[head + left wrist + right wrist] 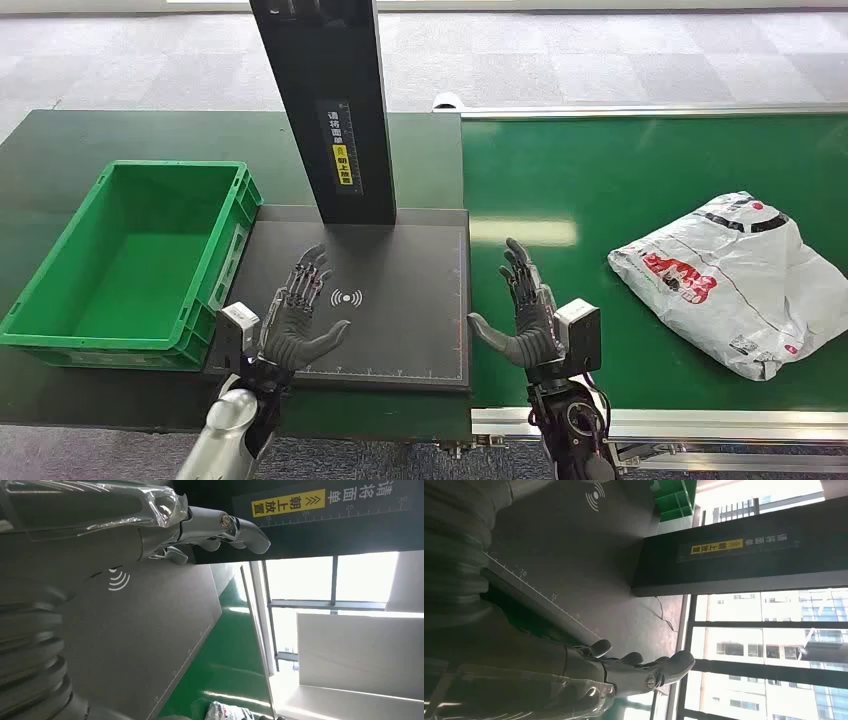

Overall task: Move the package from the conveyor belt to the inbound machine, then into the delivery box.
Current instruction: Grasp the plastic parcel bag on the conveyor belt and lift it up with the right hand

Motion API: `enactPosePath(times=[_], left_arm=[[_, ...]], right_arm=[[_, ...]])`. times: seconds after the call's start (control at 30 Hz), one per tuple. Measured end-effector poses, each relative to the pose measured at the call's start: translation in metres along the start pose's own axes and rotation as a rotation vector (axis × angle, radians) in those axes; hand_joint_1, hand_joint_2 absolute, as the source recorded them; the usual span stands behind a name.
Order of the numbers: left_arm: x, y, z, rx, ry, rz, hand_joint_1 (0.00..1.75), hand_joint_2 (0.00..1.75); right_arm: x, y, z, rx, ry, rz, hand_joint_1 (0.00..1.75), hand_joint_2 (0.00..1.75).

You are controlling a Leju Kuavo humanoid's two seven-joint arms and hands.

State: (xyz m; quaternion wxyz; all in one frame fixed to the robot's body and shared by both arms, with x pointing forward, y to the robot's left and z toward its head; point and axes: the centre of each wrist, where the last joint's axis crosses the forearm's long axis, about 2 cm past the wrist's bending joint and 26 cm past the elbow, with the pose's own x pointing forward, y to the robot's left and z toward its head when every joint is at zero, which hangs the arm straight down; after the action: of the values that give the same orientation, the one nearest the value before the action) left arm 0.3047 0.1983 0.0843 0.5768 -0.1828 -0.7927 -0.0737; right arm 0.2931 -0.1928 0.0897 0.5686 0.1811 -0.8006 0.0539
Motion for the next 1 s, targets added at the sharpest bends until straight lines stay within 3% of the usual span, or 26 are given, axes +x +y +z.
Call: enactPosePath(times=[0.27, 0.57, 0.7, 0.87, 1.0], left_arm=[[-0.003, -0.001, 0.006, 0.001, 0.005, 0.001, 0.0, 1.75], [-0.008, 0.004, 0.021, 0.042, 0.01, 0.002, 0.0, 1.75], [-0.008, 0.007, 0.027, 0.059, 0.012, 0.002, 0.0, 1.75], [-0.005, 0.01, 0.038, 0.083, 0.023, -0.005, 0.0, 1.75], [0.0, 0.013, 0.047, 0.107, 0.031, -0.013, 0.0, 1.75]], right_arm=[[0.013, -0.016, -0.008, 0.013, 0.008, 0.228, 0.0, 1.75], [0.061, -0.089, -0.061, -0.036, -0.072, 0.448, 0.0, 1.75], [0.072, -0.109, -0.075, -0.067, -0.075, 0.548, 0.0, 1.75], [0.072, -0.135, -0.084, -0.114, -0.014, 0.677, 0.0, 1.75], [0.069, -0.15, -0.092, -0.178, 0.135, 0.911, 0.0, 1.75]])
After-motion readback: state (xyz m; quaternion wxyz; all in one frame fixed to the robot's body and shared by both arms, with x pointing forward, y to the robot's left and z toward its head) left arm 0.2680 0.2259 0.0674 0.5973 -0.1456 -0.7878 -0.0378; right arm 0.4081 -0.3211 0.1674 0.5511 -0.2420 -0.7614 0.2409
